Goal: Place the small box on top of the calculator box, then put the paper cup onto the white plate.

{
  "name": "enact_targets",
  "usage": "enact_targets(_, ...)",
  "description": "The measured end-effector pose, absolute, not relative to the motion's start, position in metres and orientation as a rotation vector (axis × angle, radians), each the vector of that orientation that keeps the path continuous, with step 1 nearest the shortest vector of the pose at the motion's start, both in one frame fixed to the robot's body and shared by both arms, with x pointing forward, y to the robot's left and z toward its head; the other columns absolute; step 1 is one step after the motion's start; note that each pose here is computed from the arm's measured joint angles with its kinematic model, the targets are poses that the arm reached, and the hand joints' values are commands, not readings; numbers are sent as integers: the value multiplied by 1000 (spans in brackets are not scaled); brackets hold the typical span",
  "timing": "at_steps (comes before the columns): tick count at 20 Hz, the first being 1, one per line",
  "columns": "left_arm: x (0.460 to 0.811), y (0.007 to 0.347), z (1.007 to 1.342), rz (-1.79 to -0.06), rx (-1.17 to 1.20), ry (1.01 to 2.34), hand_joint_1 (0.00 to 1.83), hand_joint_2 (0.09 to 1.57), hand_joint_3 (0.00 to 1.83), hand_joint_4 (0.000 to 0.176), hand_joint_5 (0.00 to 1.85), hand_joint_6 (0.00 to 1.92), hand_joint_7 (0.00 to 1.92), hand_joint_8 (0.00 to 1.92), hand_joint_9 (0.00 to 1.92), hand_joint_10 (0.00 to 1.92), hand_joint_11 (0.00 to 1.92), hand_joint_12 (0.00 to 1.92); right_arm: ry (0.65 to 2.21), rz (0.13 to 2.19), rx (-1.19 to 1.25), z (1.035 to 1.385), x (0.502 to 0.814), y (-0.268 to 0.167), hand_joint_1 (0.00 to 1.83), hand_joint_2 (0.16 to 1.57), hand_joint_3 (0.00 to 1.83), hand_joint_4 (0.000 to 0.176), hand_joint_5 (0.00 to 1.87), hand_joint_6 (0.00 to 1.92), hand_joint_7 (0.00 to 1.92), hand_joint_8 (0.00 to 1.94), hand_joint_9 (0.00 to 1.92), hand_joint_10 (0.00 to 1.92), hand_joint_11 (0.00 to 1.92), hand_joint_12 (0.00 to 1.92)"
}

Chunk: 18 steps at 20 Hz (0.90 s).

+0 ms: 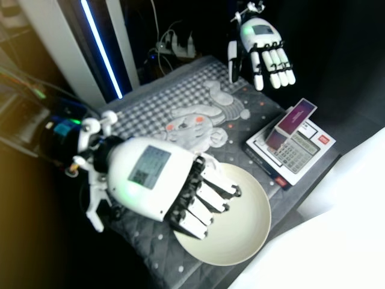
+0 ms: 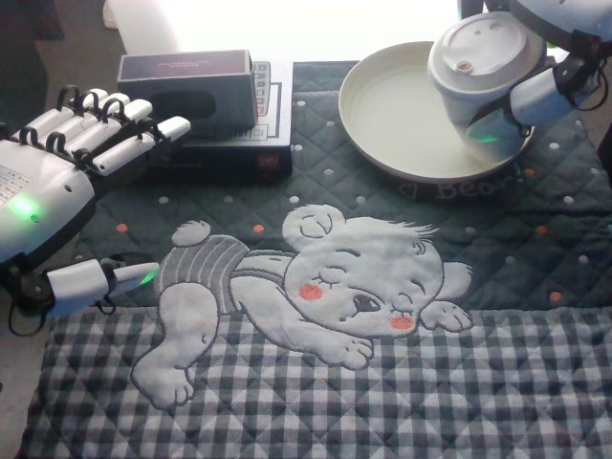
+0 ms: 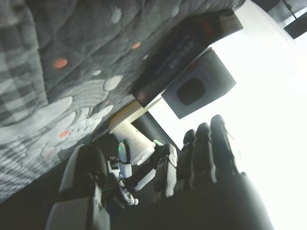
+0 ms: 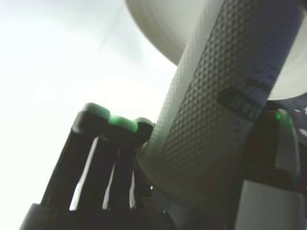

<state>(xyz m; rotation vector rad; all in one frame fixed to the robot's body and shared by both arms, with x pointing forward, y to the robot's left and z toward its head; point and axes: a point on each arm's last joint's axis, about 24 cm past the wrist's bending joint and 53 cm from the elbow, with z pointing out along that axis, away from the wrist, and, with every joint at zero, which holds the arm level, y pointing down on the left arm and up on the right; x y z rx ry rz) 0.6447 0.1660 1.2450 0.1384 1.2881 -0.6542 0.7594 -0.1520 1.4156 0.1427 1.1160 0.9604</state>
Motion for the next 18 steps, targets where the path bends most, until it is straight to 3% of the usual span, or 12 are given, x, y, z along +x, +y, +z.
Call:
enact_targets(1, 645, 166, 1245, -655, 138, 1288, 616, 1165, 0, 147, 0, 0, 0, 0, 0, 0, 0, 0, 1119, 963, 149, 1415, 760, -153, 1323, 921, 798, 0, 1023, 1921, 706, 1791, 882, 1921, 879, 1921)
enact_targets(2, 645, 166, 1245, -654, 137, 1288, 593, 1157, 0, 170, 0, 0, 0, 0, 0, 0, 0, 0, 1120, 962, 149, 1415, 760, -153, 1314, 962, 735, 0, 913, 1921, 670, 1773, 844, 1921, 867, 1921)
enact_targets(3, 644, 166, 1246, -657, 138, 1286, 552, 1171, 2, 162, 0, 0, 0, 0, 0, 0, 0, 0, 1123, 962, 148, 1414, 760, -152, 1302, 1008, 666, 0, 833, 1921, 641, 1780, 846, 1921, 876, 1921)
enact_targets(10, 644, 165, 1246, -658, 140, 1285, 625, 1163, 0, 176, 0, 0, 0, 0, 0, 0, 0, 0, 1166, 951, 173, 1405, 774, -155, 1310, 1002, 635, 0, 797, 1921, 661, 1731, 800, 1921, 862, 1921)
enact_targets(11, 644, 165, 1246, -659, 140, 1285, 649, 1166, 0, 156, 0, 0, 0, 0, 0, 0, 0, 0, 1169, 949, 181, 1404, 776, -157, 1155, 1044, 600, 0, 690, 1831, 628, 1621, 697, 1921, 769, 1921)
enact_targets(12, 644, 165, 1246, -659, 140, 1285, 659, 1167, 0, 141, 0, 0, 0, 0, 0, 0, 0, 0, 1172, 957, 202, 1403, 779, -159, 1098, 1235, 211, 0, 639, 1687, 570, 1576, 475, 1857, 491, 1921)
enact_targets(13, 644, 165, 1246, -663, 137, 1285, 658, 1165, 0, 129, 0, 0, 0, 0, 0, 0, 0, 0, 1178, 958, 214, 1401, 781, -161, 1065, 1183, 71, 0, 273, 1332, 270, 1280, 310, 1710, 307, 1921)
enact_targets(14, 644, 165, 1246, -664, 136, 1285, 674, 1150, 0, 138, 0, 0, 0, 0, 0, 0, 0, 0, 1185, 951, 217, 1400, 784, -163, 1020, 1172, 30, 0, 118, 1051, 95, 986, 163, 1490, 77, 1883)
enact_targets(15, 644, 165, 1246, -664, 136, 1285, 681, 1152, 0, 138, 0, 0, 0, 0, 0, 0, 0, 0, 1194, 942, 214, 1398, 786, -163, 969, 1190, 17, 0, 81, 828, 56, 710, 90, 1316, 15, 1776)
enact_targets(16, 644, 165, 1246, -665, 136, 1285, 656, 1150, 0, 134, 0, 0, 0, 0, 0, 0, 0, 0, 1214, 941, 218, 1394, 788, -162, 904, 1205, 10, 0, 35, 662, 86, 406, 53, 980, 2, 1519)
enact_targets(17, 644, 165, 1246, -664, 135, 1286, 647, 1151, 0, 137, 0, 0, 0, 0, 0, 0, 0, 0, 1225, 940, 215, 1392, 789, -161, 855, 1218, 6, 9, 30, 547, 72, 200, 55, 760, 0, 1361)
enact_targets(18, 644, 165, 1246, -664, 135, 1286, 646, 1153, 0, 134, 0, 0, 0, 0, 0, 0, 0, 0, 1226, 939, 212, 1392, 789, -160, 803, 1208, 1, 32, 5, 351, 14, 55, 10, 678, 0, 1276)
